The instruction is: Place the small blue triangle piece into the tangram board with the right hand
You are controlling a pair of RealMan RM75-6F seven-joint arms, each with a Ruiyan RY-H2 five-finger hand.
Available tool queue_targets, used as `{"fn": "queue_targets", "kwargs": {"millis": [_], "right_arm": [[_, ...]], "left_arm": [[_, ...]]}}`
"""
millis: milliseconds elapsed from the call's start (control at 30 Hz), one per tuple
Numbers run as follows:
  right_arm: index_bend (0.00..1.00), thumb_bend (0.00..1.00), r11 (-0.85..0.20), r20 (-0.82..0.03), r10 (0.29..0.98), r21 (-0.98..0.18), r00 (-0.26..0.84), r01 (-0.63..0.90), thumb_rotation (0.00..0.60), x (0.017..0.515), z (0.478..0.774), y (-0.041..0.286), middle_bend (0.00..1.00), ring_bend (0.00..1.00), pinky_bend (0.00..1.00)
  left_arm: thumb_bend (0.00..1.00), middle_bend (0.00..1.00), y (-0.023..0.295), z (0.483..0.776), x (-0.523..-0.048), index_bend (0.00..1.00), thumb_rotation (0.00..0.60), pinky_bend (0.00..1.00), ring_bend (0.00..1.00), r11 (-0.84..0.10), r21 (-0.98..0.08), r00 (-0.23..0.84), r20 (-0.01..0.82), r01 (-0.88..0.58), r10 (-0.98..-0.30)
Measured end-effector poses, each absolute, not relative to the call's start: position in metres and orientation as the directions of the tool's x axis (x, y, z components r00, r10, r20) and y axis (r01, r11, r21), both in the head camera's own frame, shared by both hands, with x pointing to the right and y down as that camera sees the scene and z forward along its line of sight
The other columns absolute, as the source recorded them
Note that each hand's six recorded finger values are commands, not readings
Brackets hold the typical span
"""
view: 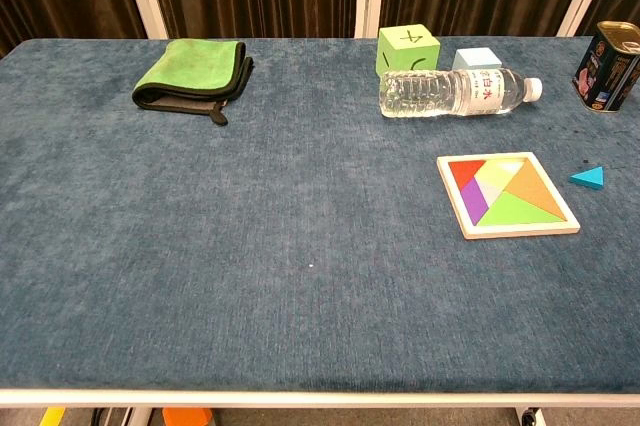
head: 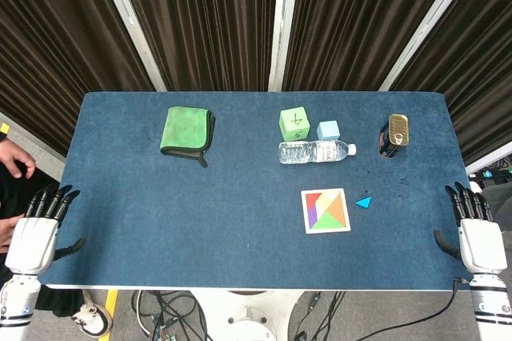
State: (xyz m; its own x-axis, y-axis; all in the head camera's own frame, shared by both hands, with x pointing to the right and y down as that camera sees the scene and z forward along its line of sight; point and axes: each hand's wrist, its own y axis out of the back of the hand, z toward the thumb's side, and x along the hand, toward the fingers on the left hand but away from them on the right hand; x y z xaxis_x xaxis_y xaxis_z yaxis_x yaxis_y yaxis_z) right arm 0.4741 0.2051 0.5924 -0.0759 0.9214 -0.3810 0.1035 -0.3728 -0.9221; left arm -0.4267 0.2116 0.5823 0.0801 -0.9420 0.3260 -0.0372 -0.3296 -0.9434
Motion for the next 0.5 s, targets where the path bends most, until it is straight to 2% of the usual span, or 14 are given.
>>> {"fn": "queue_targets", "kwargs": {"millis": [500], "right_arm": [[0.00,0.22,-0.384,-0.392,0.916,-0.918,-0.083,0.096,0.600,0.4742,0.5952,0.2029,0.00,0.00,0.00]], "left_arm": [[0.00,0.12,0.2114,0.5785,-0.4274,0.17,0.600,0.11,0.01,-0.322,-0.946,0.082,0.318,-0.045,-0.945]]}}
